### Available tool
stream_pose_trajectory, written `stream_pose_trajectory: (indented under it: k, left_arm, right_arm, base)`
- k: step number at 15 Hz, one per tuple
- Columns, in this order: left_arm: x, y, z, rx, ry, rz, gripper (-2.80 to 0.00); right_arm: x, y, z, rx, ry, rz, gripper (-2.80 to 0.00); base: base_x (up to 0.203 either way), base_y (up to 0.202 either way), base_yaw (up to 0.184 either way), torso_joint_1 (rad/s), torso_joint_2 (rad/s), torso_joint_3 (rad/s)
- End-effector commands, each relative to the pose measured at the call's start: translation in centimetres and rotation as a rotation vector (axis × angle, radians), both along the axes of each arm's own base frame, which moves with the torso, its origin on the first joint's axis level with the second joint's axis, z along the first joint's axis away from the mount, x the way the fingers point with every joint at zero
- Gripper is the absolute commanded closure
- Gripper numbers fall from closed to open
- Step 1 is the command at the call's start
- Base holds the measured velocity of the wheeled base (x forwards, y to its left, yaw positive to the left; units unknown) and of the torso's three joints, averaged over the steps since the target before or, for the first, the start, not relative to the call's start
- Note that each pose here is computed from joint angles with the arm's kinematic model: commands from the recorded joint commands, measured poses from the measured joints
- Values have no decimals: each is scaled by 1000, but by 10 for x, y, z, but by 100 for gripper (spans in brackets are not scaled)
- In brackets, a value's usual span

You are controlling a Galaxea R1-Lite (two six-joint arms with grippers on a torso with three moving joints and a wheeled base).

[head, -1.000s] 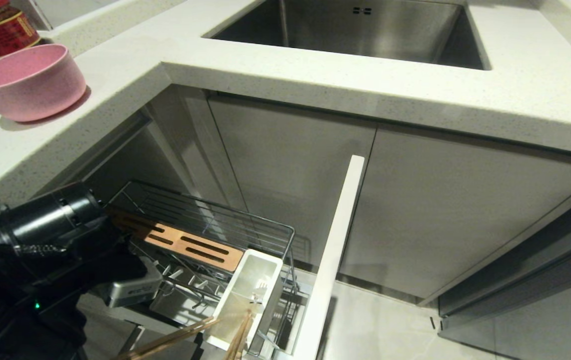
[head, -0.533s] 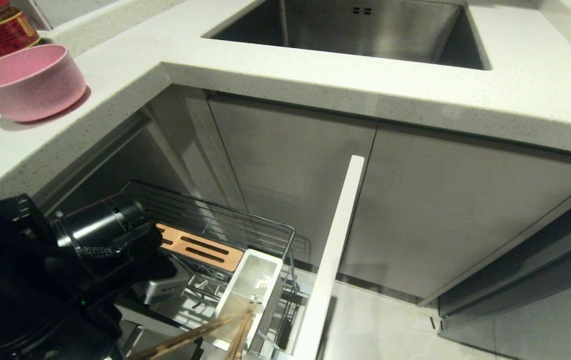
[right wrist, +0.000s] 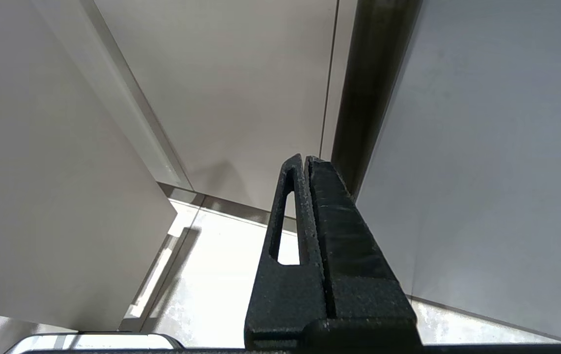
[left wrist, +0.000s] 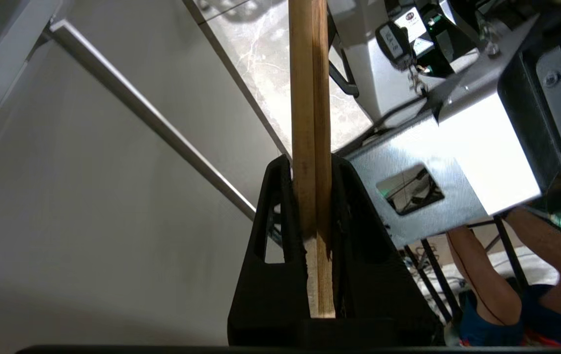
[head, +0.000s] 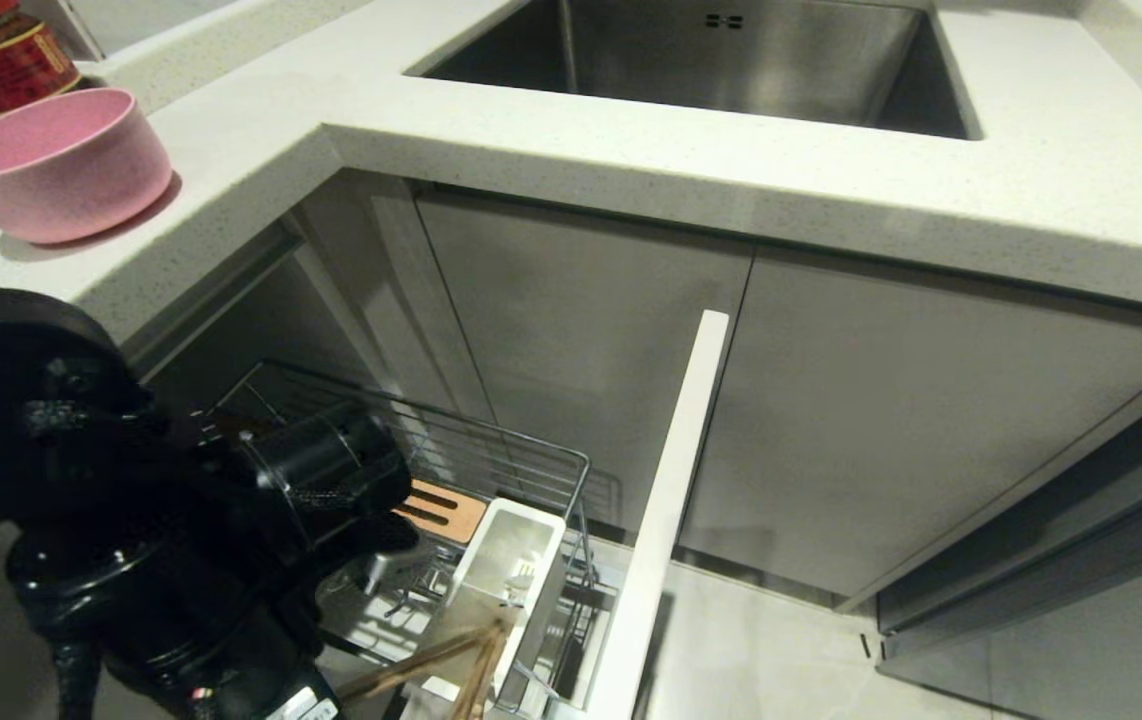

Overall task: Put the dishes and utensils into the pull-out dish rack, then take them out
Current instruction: Pick up the chopsticks and place it in the cupboard

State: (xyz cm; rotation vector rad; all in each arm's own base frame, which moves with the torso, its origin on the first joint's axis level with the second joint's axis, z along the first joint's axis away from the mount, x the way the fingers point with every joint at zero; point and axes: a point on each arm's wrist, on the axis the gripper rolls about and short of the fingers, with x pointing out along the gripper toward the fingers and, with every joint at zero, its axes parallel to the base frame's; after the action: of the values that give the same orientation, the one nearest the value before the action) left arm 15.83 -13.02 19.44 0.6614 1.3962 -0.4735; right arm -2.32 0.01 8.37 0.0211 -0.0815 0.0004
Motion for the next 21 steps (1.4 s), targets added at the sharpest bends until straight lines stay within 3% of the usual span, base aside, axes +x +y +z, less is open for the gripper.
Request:
stream_pose_trajectory:
  k: [1,10,21]
  left_arm:
    - [11,-7,-13,36,41,10,0]
    - [36,-24,-34,-26,69,37,0]
    - [50,-35,-48,-13,97,38,0]
  right_arm:
    - [2,0,-7,0,25,0,0]
    - [2,0,-7,0,25,0,0]
    - [2,0,-7,0,25,0,0]
  base:
    - [0,0,0,0,0,0]
    - [0,0,0,0,0,0]
    - [0,0,0,0,0,0]
